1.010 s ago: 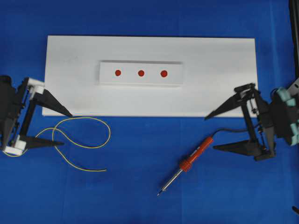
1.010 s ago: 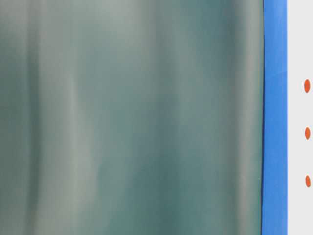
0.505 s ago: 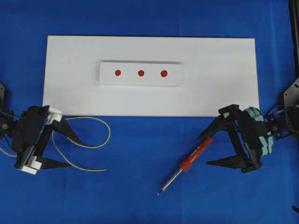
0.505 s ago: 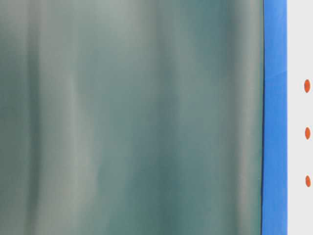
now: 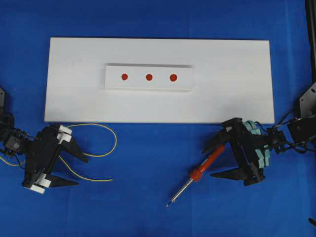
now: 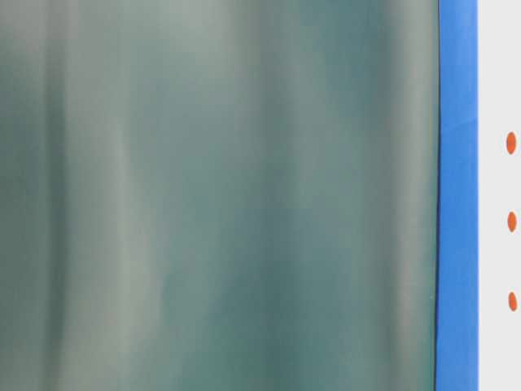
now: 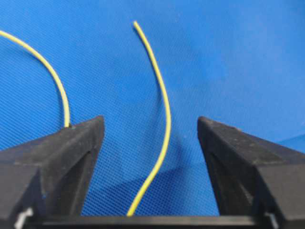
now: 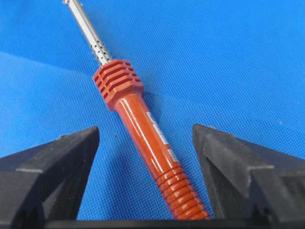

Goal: Touch the tip of the soldering iron to the tip of the solder at the mark.
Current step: 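Lower left gripper onto yellow solder wire and right gripper onto red soldering iron, then close both grippers, grasping the solder wire and the iron handle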

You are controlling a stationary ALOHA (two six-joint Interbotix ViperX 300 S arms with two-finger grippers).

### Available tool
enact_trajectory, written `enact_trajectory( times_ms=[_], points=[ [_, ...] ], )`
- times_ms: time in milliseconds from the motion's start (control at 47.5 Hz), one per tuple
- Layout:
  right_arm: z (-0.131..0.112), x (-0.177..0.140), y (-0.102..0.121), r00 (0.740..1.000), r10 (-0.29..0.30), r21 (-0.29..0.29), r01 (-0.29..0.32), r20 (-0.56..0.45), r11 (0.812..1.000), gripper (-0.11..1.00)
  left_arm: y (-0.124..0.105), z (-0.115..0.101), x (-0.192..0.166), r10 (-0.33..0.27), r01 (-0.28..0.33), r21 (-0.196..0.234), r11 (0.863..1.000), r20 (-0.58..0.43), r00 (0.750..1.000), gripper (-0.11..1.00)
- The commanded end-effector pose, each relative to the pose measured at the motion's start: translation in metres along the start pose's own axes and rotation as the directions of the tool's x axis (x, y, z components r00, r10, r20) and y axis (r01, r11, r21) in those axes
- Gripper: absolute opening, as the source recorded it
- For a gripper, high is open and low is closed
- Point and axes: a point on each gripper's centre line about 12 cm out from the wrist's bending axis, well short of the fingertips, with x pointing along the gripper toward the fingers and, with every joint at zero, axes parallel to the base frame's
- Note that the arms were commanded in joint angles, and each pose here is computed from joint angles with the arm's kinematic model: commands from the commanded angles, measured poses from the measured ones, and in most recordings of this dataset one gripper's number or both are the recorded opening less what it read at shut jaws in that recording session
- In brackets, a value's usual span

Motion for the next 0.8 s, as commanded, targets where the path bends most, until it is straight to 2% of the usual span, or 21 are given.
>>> enact_trajectory(
  times_ms=[0, 105, 189, 337, 379, 610, 778],
  points=[
    [0.006, 0.002, 0.002, 1.000, 0.010, -0.004, -0.010, 0.028, 1.000, 0.68, -0.002, 0.004, 0.004, -0.006, 0.006, 0.014, 1.000, 0.016, 1.000, 0.68],
    [0.006, 0.005, 0.004, 1.000, 0.022, -0.020, -0.022, 0.020, 1.000, 0.61, -0.001, 0.001, 0.006, -0.005, 0.005, 0.029, 1.000, 0.004, 1.000, 0.54],
    [0.005, 0.009, 0.005, 0.999, 0.033, -0.040, -0.033, 0.012, 0.999, 0.54, -0.002, 0.001, 0.007, -0.005, 0.005, 0.046, 0.999, 0.001, 1.000, 0.36],
    [-0.001, 0.016, 0.002, 0.999, 0.038, -0.057, -0.038, -0.013, 0.998, 0.37, -0.001, 0.002, 0.009, -0.003, 0.003, 0.062, 0.998, -0.005, 1.000, 0.09],
    [-0.002, 0.018, 0.000, 0.999, 0.036, -0.057, -0.037, -0.019, 0.998, 0.32, -0.002, 0.002, 0.010, -0.002, 0.003, 0.065, 0.998, -0.015, 1.000, 0.04],
    [-0.005, 0.018, -0.004, 0.999, 0.032, -0.055, -0.033, -0.027, 0.998, 0.09, -0.002, 0.007, 0.013, 0.002, -0.001, 0.047, 0.999, -0.025, 1.000, 0.03],
    [0.008, 0.011, 0.002, 0.999, 0.043, -0.051, -0.043, -0.005, 0.998, 0.08, -0.007, 0.031, 0.007, 0.001, -0.001, 0.014, 1.000, -0.023, 1.000, 0.03]
  ],
)
